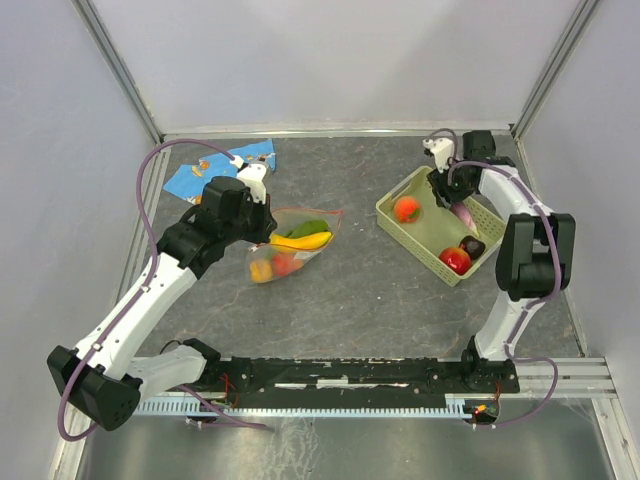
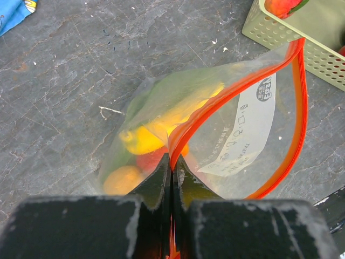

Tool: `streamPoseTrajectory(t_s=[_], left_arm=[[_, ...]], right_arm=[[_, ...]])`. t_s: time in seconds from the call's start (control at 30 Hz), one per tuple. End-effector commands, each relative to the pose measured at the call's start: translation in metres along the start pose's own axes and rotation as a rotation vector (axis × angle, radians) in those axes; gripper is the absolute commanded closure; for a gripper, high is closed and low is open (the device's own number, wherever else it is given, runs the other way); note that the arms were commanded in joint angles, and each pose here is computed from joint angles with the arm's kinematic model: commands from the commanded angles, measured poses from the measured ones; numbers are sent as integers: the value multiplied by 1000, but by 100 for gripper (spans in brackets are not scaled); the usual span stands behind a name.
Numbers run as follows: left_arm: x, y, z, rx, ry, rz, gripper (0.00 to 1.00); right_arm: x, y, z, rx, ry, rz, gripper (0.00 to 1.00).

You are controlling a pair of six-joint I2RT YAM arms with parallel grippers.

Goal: Place the food in the zip-top bag and seal the zipper
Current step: Pick up the fake vegetable from the bin, then place the fake vegetable in the zipper food storage bag.

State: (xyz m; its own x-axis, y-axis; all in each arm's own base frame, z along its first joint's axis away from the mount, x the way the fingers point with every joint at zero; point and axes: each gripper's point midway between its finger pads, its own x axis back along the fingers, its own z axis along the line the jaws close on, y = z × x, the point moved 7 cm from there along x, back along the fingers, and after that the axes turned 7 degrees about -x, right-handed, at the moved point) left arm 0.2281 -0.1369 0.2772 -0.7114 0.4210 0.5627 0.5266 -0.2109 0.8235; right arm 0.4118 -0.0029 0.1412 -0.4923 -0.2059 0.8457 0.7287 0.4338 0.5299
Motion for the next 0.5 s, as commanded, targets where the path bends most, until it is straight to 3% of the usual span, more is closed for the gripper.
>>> streamPoseTrajectory(t_s=[0.0,0.23,0.47], left_arm=[[0,12,1,-42,-11,-65,97],[-1,12,0,-43,-18,-63,97],[-2,11,0,-44,-19,-58,97]], right_arm=[[35,30,5,11,-43,-174,61],[79,59,29,51,-70,-334,60],[130,99,93,150,54,-658,60]])
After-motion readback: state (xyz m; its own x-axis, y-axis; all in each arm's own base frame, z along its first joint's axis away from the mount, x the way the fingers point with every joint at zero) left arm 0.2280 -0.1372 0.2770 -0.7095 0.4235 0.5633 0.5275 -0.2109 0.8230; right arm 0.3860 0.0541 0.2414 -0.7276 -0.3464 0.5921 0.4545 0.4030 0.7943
